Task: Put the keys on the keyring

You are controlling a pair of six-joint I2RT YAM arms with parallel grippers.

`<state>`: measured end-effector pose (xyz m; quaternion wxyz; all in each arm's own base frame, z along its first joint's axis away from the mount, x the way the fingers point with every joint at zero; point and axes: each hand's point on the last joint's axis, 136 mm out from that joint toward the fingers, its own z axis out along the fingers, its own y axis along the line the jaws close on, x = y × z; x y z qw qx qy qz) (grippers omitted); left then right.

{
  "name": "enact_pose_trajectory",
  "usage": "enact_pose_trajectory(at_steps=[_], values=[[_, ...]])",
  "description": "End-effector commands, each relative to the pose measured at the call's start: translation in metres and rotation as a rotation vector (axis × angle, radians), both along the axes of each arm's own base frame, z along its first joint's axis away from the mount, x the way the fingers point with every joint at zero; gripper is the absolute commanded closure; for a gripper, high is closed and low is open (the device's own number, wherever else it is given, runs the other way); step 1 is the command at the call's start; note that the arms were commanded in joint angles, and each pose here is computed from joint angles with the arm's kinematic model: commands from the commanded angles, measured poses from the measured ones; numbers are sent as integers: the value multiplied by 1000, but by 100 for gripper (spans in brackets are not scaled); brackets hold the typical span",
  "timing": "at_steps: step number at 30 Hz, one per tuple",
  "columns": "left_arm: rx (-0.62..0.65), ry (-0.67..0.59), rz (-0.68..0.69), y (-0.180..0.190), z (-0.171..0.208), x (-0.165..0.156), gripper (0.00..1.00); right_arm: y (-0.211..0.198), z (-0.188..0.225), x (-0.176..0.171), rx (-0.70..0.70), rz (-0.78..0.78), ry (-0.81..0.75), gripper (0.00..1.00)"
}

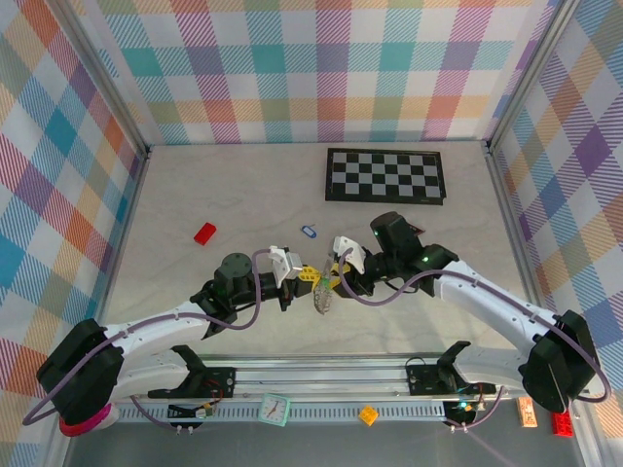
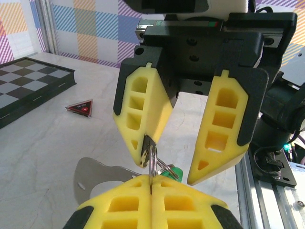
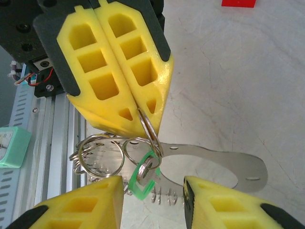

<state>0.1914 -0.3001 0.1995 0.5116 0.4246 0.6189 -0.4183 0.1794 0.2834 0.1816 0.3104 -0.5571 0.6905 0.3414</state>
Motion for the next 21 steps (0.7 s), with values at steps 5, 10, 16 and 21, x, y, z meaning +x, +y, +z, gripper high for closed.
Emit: enact_pose_trajectory(at_steps=[5, 10, 16, 21], values=[[-58, -38, -25, -3, 17, -3, 100, 8, 6, 0, 24, 21, -17, 71], [-70, -46, -33, -4, 20, -4, 100, 8, 8, 1, 18, 28, -28, 85], [-104, -73, -40, -6, 27, -4, 100, 14, -8, -8, -63, 85, -13, 100], [-91, -102, -32, -6, 30, -2, 100, 17, -14, -13, -97, 113, -6, 100]])
